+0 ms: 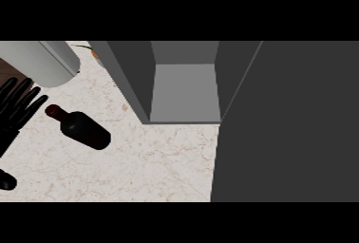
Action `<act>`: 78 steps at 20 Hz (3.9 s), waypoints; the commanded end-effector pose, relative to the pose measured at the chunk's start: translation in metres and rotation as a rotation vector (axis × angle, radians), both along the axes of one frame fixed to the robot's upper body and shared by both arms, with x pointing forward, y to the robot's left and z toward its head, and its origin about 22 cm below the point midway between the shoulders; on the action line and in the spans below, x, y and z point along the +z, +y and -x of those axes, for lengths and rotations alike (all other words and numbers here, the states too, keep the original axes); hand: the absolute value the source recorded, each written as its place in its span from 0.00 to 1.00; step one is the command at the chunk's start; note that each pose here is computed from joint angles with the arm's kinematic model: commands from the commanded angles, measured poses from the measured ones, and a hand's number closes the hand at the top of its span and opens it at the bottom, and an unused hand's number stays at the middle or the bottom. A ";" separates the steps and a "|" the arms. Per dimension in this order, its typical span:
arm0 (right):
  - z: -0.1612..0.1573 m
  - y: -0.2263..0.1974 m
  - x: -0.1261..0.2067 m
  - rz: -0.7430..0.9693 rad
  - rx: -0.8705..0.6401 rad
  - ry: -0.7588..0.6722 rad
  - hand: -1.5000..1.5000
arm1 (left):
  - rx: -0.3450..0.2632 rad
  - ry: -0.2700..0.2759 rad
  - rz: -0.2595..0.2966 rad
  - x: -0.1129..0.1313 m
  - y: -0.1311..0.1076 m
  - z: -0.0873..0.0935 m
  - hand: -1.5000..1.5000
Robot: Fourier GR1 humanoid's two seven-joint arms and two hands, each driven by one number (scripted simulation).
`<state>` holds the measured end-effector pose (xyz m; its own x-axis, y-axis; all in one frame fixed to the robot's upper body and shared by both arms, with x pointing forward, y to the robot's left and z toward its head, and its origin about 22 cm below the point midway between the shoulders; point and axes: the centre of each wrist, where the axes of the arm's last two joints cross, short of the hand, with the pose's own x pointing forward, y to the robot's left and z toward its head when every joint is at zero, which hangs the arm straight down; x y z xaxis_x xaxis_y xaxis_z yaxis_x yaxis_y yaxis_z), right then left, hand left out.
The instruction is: Pick up the wine, place it into the cabinet and close the cabinet
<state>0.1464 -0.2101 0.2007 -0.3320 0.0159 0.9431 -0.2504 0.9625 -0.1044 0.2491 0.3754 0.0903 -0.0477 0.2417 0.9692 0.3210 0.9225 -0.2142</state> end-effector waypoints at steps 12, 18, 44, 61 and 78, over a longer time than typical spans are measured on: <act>0.023 0.001 0.017 -0.057 0.039 -0.054 0.00 | 0.051 0.000 -0.020 -0.076 0.015 -0.017 0.00; 0.019 -0.003 0.020 -0.041 0.027 -0.042 0.00 | 0.041 0.016 -0.042 -0.100 -0.001 -0.023 0.00; 0.025 -0.008 0.020 -0.018 0.046 -0.055 0.00 | 0.021 0.053 -0.049 -0.162 0.008 -0.028 0.00; 0.019 -0.005 0.018 -0.047 0.046 -0.058 0.00 | 0.004 0.068 0.025 -0.182 -0.013 -0.043 0.00; 0.005 -0.007 0.015 -0.021 0.032 -0.050 0.00 | -0.034 -0.092 -0.100 -0.186 -0.054 -0.044 1.00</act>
